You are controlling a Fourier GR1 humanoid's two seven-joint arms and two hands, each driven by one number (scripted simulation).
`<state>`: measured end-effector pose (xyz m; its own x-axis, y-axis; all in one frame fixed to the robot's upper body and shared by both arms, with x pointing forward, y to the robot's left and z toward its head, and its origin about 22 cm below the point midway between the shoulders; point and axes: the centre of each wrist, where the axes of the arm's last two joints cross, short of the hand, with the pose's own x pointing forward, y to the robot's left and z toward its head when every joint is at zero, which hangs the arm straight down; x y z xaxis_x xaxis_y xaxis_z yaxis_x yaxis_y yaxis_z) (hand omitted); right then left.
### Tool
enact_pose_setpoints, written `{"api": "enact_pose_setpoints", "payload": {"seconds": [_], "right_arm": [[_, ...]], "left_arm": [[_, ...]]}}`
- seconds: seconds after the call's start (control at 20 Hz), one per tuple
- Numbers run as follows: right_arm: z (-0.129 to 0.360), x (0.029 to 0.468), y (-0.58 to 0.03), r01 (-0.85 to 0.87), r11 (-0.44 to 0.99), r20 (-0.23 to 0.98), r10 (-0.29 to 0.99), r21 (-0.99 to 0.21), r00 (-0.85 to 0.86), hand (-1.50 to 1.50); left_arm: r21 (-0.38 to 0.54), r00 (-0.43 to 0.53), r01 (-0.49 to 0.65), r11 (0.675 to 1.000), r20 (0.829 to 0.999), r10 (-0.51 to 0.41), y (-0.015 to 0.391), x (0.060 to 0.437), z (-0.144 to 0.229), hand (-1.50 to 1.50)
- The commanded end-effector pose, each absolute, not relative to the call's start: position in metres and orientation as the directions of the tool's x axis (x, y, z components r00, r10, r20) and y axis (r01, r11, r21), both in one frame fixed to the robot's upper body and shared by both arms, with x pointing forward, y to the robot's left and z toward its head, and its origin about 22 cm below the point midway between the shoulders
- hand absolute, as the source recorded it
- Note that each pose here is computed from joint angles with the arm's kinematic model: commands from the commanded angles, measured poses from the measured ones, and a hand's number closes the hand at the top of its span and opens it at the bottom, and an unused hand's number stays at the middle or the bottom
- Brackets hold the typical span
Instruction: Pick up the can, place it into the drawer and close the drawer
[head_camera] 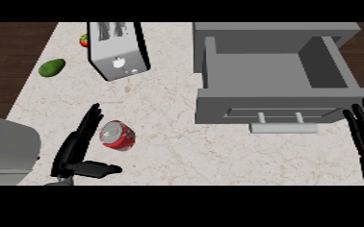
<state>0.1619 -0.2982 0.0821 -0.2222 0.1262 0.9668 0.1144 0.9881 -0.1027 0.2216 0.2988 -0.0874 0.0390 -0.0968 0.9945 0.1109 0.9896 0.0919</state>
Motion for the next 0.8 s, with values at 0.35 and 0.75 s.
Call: {"api": "enact_pose_setpoints", "payload": {"seconds": [0.35, 0.75], "right_arm": [[0.072, 0.160, -0.300, 0.119, 0.989, 0.966, 0.118, -0.093, -0.229, -1.50], [0.079, 0.158, -0.290, 0.113, 0.990, 0.970, 0.112, -0.088, -0.218, -1.50]], "left_arm": [[0.095, 0.034, 0.118, 0.989, 0.994, -0.099, 0.288, 0.234, -0.102, -1.50], [0.063, 0.038, 0.124, 0.990, 0.997, -0.068, 0.272, 0.244, -0.089, -1.50]]}}
